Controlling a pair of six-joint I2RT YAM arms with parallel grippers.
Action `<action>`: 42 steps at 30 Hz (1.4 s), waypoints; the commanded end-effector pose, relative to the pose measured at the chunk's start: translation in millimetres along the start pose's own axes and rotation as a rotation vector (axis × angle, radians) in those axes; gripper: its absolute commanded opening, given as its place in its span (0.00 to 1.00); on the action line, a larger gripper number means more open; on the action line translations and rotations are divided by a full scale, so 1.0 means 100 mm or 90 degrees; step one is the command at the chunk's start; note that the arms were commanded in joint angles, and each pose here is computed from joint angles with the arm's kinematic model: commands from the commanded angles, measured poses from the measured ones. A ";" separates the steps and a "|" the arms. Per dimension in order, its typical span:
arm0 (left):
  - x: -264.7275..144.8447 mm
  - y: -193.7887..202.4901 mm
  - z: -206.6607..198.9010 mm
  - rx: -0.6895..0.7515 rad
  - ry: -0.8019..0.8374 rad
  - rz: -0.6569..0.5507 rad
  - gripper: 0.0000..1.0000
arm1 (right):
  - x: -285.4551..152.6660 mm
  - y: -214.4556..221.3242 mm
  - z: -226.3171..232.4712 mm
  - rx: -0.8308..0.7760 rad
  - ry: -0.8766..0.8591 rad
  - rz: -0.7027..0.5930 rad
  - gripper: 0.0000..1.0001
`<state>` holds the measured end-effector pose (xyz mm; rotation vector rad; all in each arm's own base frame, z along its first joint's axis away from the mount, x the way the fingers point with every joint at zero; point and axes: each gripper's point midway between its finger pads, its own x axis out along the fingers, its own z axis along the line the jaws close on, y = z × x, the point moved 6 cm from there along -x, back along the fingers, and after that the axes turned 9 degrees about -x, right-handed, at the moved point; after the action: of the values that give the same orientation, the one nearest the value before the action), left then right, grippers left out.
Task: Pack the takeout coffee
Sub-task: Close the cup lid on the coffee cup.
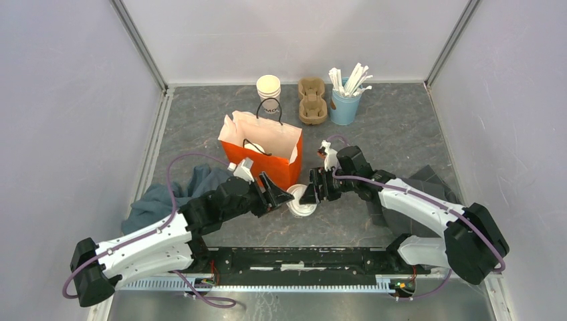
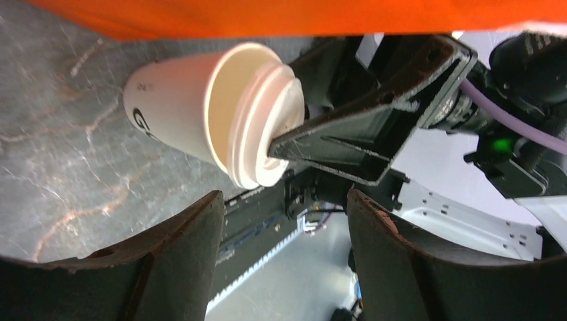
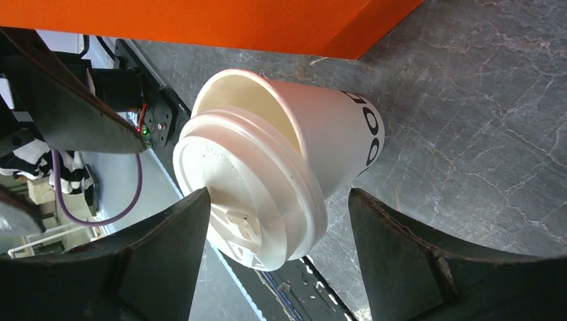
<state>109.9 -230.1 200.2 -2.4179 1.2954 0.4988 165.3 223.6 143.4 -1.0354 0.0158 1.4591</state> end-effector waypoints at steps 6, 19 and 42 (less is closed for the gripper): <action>0.05 -0.19 0.03 0.044 0.042 -0.111 0.66 | -0.07 -0.37 0.04 -0.033 0.050 -0.052 0.82; 0.34 -0.07 0.07 0.085 0.007 -0.049 0.73 | -0.07 -0.46 0.08 -0.032 0.054 -0.043 0.72; 0.37 -0.13 0.23 0.046 -0.046 -0.093 0.48 | -0.41 -0.40 0.21 -0.332 0.145 0.027 0.98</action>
<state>133.7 -237.2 158.9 -2.3566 1.1054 0.4986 182.0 220.7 201.4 -1.5125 -0.1411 1.4176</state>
